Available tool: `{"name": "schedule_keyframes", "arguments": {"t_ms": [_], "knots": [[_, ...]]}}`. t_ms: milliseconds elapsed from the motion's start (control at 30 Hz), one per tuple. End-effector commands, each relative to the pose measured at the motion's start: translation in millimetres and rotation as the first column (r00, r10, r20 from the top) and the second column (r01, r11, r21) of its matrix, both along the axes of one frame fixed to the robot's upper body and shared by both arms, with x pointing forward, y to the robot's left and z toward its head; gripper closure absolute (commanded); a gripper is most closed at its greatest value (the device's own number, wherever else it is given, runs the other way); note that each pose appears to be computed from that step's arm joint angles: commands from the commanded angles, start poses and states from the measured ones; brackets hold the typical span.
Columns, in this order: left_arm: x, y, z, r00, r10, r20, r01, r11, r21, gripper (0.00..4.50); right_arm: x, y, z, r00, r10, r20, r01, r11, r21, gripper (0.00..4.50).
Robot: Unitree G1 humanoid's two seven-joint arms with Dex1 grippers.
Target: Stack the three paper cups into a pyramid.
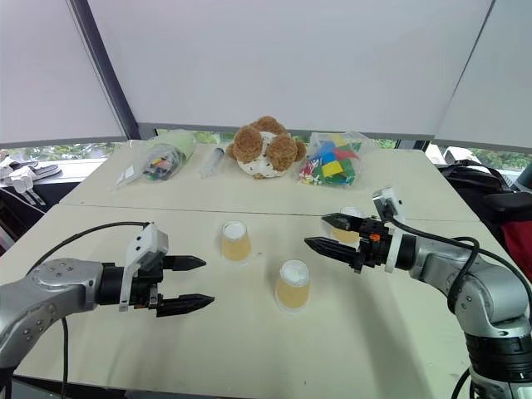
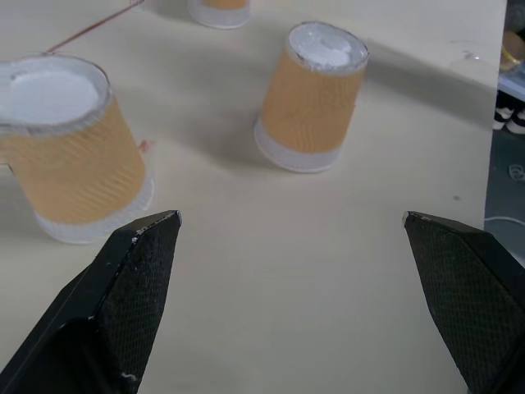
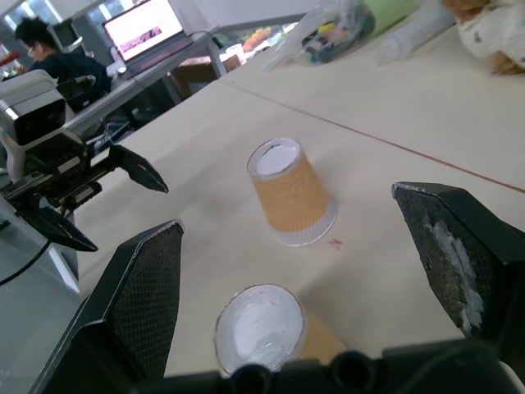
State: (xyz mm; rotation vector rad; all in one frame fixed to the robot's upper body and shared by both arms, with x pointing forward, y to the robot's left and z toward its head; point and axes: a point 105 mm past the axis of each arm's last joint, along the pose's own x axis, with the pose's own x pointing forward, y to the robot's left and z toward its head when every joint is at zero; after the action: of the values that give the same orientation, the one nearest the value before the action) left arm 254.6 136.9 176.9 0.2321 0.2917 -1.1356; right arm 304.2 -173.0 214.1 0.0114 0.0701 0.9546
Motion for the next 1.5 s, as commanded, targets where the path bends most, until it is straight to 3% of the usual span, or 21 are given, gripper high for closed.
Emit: {"name": "schedule_keyframes", "arguments": {"t_ms": [33,133,267,767,933,1000,1100,1233,1367,1500], "knots": [[-1.9,-8.3,19.4,0.999,-0.036,0.027,0.037,0.997,-0.062,0.0,41.2,-32.1,-2.2,0.961,-0.249,0.122,0.255,0.966,-0.042,0.05],[-4.3,-13.0,23.0,0.998,-0.059,0.033,0.061,0.997,-0.047,0.0,70.3,-49.7,-13.4,0.904,-0.379,0.199,0.401,0.912,-0.084,0.05],[-7.7,-15.0,20.3,0.998,-0.058,0.022,0.059,0.997,-0.043,0.0,90.4,-58.4,-20.4,0.862,-0.437,0.256,0.469,0.88,-0.078,0.05],[-10.7,-9.3,6.2,1.0,-0.023,0.011,0.023,1.0,-0.001,0.0,106.3,-64.9,-50.0,0.856,-0.484,0.184,0.504,0.86,-0.082,0.05],[-9.7,-8.5,3.9,1.0,-0.021,0.013,0.021,1.0,0.001,0.0,107.1,-64.7,-46.6,0.848,-0.492,0.199,0.511,0.857,-0.06,2.27],[-9.5,-7.9,2.3,1.0,-0.02,0.012,0.02,1.0,0.004,0.0,106.5,-65.2,-43.2,0.848,-0.489,0.204,0.508,0.86,-0.048,2.33],[-9.5,-7.8,1.1,1.0,-0.022,0.01,0.022,1.0,0.007,0.0,95.0,-62.3,-29.6,0.878,-0.412,0.245,0.433,0.901,-0.038,2.33],[-8.5,-5.0,0.8,1.0,-0.017,0.004,0.017,1.0,0.005,0.0,55.2,-56.4,-26.8,0.947,-0.18,0.265,0.226,0.962,-0.153,2.33],[-5.7,-2.3,-2.5,1.0,-0.018,-0.008,0.018,1.0,0.011,0.0,9.8,-47.2,-30.4,0.983,0.024,0.184,0.024,0.967,-0.253,2.33],[-2.1,-1.0,-3.7,1.0,-0.025,-0.012,0.025,1.0,0.017,0.0,-10.6,-36.2,-35.5,0.984,0.11,0.142,-0.06,0.947,-0.317,2.33]]}}
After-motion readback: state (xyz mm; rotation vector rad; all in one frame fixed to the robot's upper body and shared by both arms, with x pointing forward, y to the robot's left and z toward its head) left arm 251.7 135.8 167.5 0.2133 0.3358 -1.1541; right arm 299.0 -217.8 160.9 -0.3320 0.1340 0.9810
